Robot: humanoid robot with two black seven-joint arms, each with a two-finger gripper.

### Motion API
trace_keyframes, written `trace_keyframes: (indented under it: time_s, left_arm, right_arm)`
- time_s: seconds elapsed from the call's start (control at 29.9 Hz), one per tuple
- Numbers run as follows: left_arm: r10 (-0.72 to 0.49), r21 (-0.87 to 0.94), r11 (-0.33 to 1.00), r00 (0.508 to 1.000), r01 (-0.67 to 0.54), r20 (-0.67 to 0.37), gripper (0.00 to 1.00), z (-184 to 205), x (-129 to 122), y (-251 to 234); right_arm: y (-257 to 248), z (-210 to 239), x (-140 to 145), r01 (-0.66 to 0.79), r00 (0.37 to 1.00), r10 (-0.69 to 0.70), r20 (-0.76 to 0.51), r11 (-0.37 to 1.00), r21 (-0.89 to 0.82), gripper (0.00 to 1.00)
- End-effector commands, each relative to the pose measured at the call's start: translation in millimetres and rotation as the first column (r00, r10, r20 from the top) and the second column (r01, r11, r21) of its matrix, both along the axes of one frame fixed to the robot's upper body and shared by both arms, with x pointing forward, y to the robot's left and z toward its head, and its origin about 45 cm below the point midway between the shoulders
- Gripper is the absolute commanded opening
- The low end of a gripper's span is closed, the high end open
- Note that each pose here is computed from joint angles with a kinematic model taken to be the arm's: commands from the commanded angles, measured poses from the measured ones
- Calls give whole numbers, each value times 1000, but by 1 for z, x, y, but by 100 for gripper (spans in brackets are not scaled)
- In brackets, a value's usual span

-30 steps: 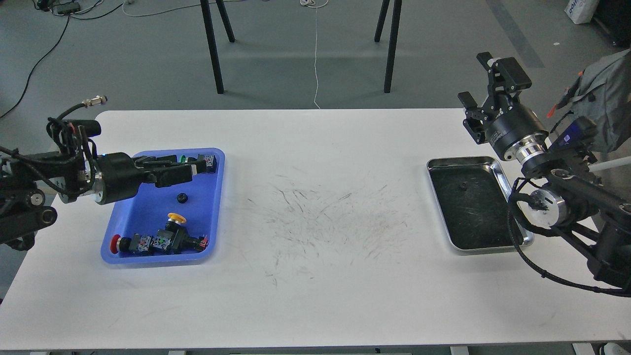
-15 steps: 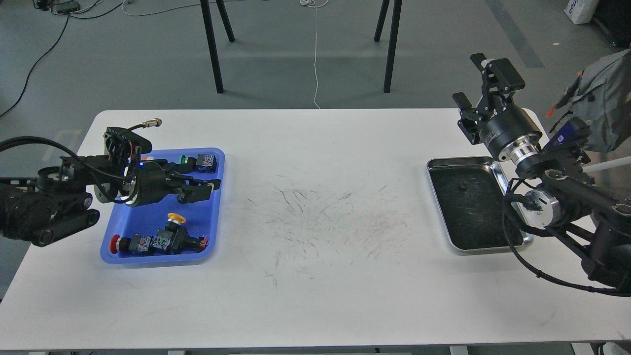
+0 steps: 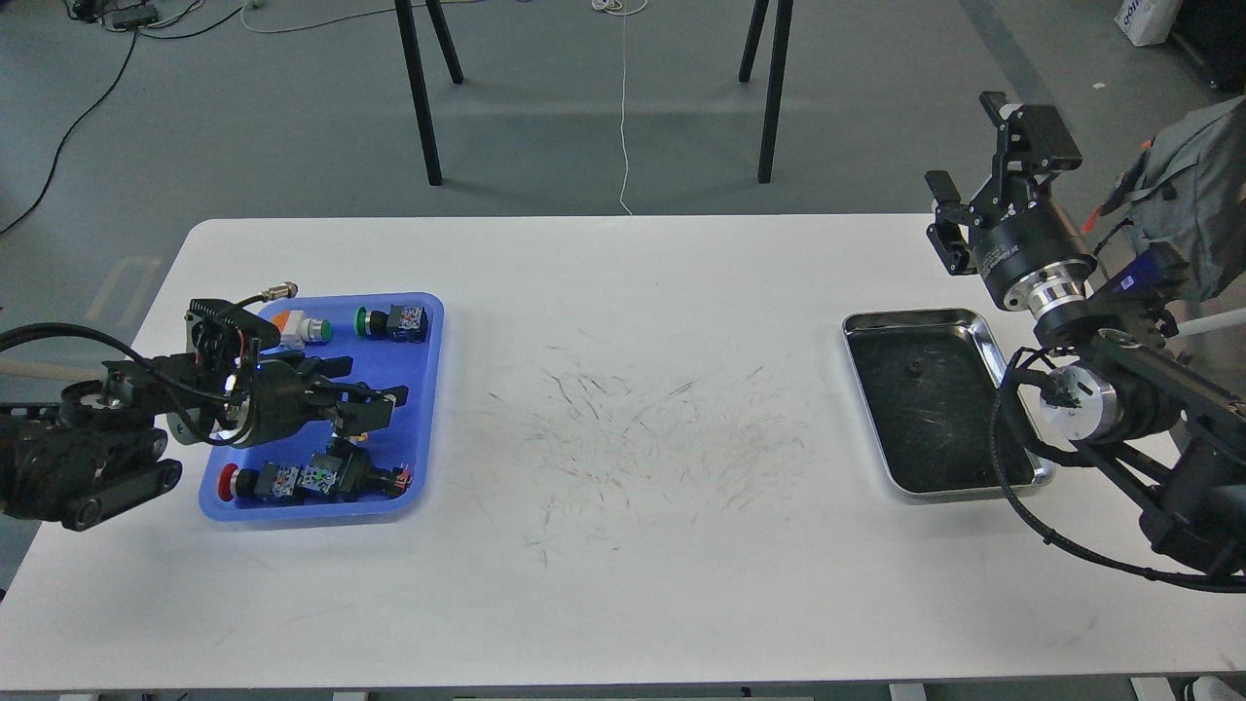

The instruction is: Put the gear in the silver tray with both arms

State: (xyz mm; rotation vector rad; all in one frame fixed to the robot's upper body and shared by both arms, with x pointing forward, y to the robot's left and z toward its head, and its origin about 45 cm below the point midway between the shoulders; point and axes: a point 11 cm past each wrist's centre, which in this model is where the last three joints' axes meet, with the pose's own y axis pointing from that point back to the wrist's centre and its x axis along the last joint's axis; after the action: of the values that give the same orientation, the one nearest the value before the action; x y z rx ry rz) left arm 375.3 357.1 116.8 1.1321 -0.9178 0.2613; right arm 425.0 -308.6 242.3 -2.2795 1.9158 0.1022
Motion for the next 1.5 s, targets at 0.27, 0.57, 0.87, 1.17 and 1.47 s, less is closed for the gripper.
trace_keyframes:
  time_s: [0.27,0.57,0.87,1.17,1.47]
  left_arm:
    - [27,36,999,999,-28,19,81,-6,-1,16]
    - [37,46,998,999,-38,30,69,-7,0,21]
    - [33,44,998,999,-34,34,65,-8,-2,21]
    - [7,23,1000,999,-8,32,65,-12,-2,6]
    - [3,29,1000,999,-4,33,62,-14,-3,6]
  right_arm:
    - [-1,-1,-1,3,1000,-3,-3,1000,4,95]
    - [0,-3,-1,1,1000,-1,-6,1000,3,95]
    - [1,-5,-2,-4,1000,4,-10,1000,0,95]
    - [4,-9,-3,-9,1000,9,-18,1000,-3,95]
    - [5,-10,-3,-11,1000,11,-20,1000,-5,95]
